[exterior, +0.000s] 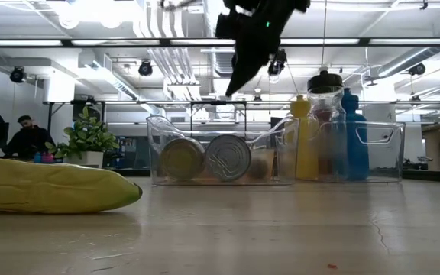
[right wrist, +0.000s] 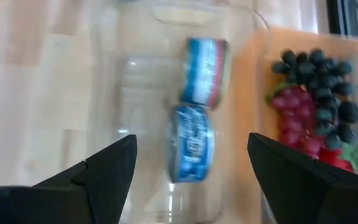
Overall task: Pick & Place Food Item
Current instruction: Put the banana into the orange bin
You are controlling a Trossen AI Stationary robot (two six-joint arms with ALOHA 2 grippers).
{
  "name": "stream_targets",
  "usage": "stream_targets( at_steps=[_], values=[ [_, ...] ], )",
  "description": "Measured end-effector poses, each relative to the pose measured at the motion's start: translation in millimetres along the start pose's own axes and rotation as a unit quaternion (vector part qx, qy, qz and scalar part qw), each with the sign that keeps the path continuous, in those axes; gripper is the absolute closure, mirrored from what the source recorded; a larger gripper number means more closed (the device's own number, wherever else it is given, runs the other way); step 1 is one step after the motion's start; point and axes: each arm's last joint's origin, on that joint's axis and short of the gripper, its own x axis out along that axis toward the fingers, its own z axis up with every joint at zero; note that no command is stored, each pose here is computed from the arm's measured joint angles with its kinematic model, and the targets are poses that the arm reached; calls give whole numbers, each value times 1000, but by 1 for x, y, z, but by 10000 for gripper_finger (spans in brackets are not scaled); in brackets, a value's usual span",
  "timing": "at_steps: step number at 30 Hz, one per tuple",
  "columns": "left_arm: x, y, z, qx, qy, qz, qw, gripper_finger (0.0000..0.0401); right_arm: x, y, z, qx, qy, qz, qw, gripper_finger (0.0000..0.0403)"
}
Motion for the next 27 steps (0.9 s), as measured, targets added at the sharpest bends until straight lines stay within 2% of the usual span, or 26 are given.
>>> stream_targets(
  at_steps=[7, 18, 21, 25, 27],
  values=[
    [0, 0, 0, 0, 0, 0, 1000, 295, -27, 49, 8, -38, -23, 10, 999, 113],
    [0, -1, -4, 18, 20, -33, 999, 295, -40, 134, 9, -135, -37, 55, 989, 110],
    [-1, -4, -9, 33, 46, -94, 994, 295, -43, 149, 7, -144, -40, 67, 986, 105],
    [-3, -10, -13, 39, 79, -205, 975, 295, -46, 161, 5, -153, -42, 75, 984, 100],
    [-3, -13, -14, 29, 88, -231, 968, 295, -47, 165, 5, -155, -44, 78, 984, 97]
  ],
)
